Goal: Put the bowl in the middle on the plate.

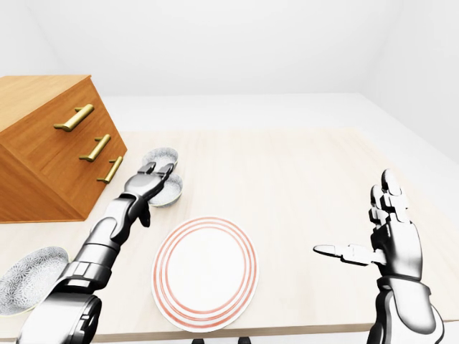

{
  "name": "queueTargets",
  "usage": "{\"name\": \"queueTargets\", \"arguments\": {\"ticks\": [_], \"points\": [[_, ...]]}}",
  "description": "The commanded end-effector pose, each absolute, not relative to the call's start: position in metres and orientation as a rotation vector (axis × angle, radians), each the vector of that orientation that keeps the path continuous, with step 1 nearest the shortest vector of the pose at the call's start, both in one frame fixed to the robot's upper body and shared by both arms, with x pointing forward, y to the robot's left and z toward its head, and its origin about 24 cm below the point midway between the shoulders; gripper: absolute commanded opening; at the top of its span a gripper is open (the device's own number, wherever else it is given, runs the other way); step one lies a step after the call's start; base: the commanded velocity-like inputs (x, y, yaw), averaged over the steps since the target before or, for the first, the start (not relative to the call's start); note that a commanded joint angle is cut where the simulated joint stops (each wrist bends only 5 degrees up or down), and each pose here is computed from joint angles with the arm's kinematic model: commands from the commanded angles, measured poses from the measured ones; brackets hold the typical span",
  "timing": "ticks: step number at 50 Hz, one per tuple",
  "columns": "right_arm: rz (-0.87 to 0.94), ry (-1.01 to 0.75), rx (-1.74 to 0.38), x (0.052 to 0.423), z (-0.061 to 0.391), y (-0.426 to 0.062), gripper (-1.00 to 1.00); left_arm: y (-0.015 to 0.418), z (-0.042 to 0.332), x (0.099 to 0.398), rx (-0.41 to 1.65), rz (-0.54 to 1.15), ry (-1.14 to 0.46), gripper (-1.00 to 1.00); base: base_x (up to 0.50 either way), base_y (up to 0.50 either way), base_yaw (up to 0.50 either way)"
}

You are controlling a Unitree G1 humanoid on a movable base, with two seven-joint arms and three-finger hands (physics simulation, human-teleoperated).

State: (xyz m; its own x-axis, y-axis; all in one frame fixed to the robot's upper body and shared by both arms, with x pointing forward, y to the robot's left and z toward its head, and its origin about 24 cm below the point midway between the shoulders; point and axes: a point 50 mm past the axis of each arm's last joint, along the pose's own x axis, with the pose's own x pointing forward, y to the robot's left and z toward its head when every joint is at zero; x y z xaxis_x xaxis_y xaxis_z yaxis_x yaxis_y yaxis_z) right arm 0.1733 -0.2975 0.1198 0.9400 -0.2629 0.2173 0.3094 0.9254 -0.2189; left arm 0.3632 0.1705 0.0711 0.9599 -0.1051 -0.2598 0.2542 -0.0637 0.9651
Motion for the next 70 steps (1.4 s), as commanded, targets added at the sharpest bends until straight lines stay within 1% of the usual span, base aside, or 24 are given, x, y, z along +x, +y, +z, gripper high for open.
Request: {"name": "queueTargets", "arguments": {"ticks": [1,12,29,42,49,70], "points": [[-0.294,-0.183,-0.252,0.174,0.119,-0.298,1.0,0.17,0.064,0.362,1.607,-0.31,0.13,1.0,0.0,0.0,0.0],[-0.292,-0.194,-0.259,0.174,0.122,-0.296,1.0,0.168,0.058,0.362,1.607,-0.319,0.138,1.0,0.0,0.0,0.0],[-0.287,-0.191,-0.258,0.173,0.121,-0.296,1.0,0.168,0.038,0.359,1.612,-0.34,0.166,1.0,0.0,0.0,0.0],[-0.283,-0.199,-0.256,0.17,0.123,-0.296,1.0,0.169,0.036,0.36,1.618,-0.341,0.172,1.0,0.0,0.0,0.0],[-0.281,-0.201,-0.256,0.17,0.123,-0.296,1.0,0.168,0.039,0.366,1.639,-0.333,0.162,1.0,0.0,0.0,0.0],[-0.281,-0.207,-0.258,0.17,0.124,-0.295,1.0,0.167,0.032,0.37,1.654,-0.346,0.185,1.0,0.0,0.0,0.0]]}}
